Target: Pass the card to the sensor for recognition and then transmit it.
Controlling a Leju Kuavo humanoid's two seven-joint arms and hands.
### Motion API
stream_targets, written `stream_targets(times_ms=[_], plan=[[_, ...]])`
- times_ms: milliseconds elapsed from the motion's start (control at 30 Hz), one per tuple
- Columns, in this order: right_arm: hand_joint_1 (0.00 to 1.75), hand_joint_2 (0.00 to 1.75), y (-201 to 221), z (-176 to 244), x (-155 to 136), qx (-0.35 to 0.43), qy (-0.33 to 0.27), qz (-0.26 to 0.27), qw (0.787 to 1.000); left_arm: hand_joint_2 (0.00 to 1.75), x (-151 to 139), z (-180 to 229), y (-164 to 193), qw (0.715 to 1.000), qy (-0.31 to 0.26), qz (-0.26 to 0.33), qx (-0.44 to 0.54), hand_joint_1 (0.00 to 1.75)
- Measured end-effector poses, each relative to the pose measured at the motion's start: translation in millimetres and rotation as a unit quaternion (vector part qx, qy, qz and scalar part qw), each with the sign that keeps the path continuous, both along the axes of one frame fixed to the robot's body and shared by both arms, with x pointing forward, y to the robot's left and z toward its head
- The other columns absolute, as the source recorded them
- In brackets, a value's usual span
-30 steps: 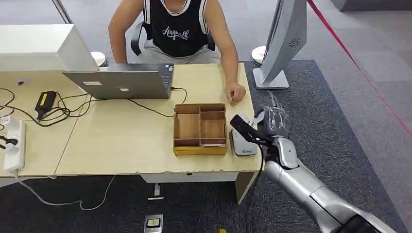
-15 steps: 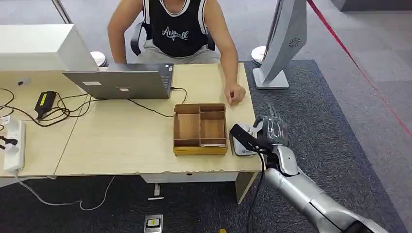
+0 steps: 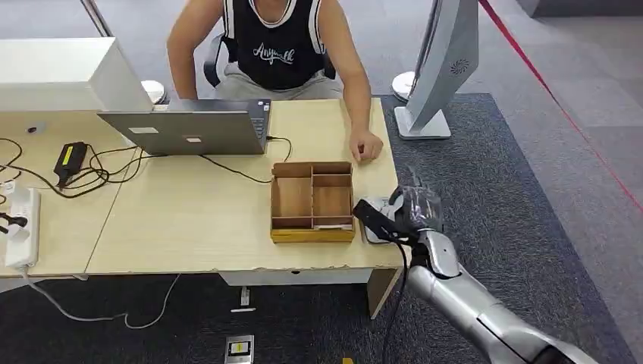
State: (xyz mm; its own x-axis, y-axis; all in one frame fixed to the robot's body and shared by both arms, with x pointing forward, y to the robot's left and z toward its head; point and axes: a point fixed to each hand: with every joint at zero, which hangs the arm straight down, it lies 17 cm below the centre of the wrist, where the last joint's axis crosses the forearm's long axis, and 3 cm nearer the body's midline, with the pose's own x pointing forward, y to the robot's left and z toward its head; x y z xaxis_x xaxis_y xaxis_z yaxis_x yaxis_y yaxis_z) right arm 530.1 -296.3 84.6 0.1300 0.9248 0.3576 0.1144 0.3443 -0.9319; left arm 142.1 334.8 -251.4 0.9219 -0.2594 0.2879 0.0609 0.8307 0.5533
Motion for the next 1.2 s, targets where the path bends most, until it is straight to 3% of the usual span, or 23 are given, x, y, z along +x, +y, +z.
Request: stream_targets(times_ms=[1200], plan=[[1.75, 1.75, 19, -52, -20, 0.002, 0.068, 0.018, 0.998, 1.75, -4, -1, -1, 1.000, 0.000, -0.006, 0.000, 0.00]])
